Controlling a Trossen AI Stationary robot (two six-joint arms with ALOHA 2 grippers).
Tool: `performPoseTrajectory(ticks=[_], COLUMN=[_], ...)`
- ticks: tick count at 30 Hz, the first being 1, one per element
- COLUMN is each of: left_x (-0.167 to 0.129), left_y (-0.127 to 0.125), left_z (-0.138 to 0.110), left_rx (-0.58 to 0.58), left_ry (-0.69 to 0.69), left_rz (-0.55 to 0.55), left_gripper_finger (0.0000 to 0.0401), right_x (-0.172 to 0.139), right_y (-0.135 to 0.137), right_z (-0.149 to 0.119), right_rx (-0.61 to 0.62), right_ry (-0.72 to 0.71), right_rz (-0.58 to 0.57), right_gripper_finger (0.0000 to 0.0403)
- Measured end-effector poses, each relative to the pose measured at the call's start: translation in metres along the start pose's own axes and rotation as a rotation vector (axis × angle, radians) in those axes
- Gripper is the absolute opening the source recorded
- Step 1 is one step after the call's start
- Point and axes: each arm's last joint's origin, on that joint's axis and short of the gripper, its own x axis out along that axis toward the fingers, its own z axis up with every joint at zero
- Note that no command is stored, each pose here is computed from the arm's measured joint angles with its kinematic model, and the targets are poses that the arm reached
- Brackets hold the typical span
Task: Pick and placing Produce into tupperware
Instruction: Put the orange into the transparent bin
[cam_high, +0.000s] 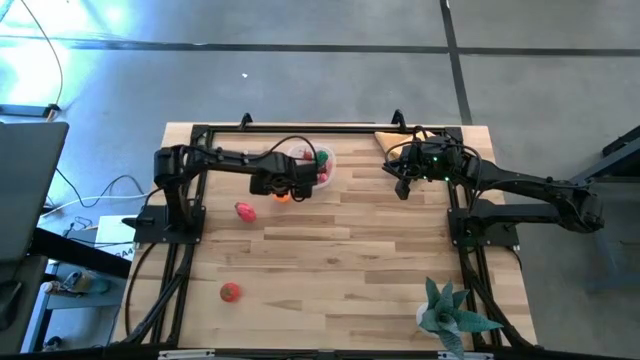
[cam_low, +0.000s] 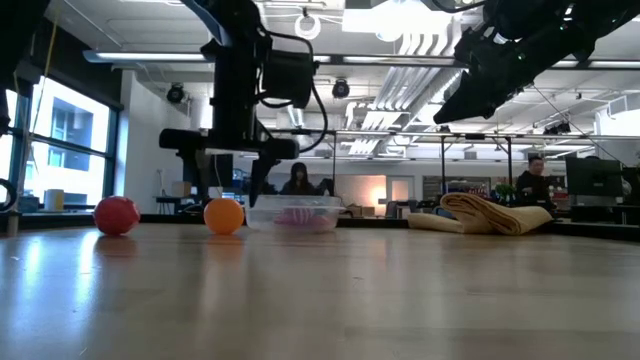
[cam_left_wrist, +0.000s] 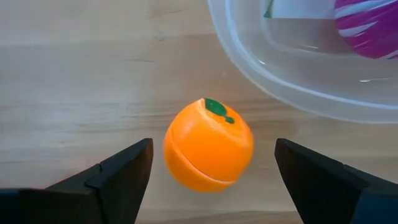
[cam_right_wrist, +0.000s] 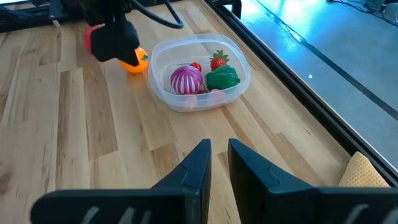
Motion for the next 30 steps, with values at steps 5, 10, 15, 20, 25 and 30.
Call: performPoseTrajectory(ticks=[5,10,15,20,25,30], left_x=[0.005,0.01,0.016,0.018,0.018,0.018], left_y=[0.001,0.003,0.005,0.004,0.005,0.005], left_z=[-0.001,-0.003,-0.005,-0.005,-0.005,-0.006], left_rx=[-0.003,-0.006,-0.013,-0.031,-0.03,-0.022], left_ry=[-0.006,-0.006,-0.008,-0.011,-0.01,-0.004], left_rz=[-0.008,-0.006,-0.007,-0.015,-0.012,-0.012], left_gripper_finger=[0.0324,0.0319,0.0309,0.0297,0.0275,0.0242], right_x=[0.0,0.0,0.0,0.0,0.0,0.0], right_y=[0.0,0.0,0.0,0.0,0.0,0.0], right_z=[0.0,0.0,0.0,0.0,0.0,0.0], right_rx=[0.0,0.0,-0.001,0.0,0.0,0.0], right_ry=[0.0,0.0,0.0,0.0,0.0,0.0], right_rz=[0.0,0.0,0.0,0.0,0.0,0.0], right_gripper_finger=[0.0044,0.0044,0.0044,0.0044,0.0044,0.0044])
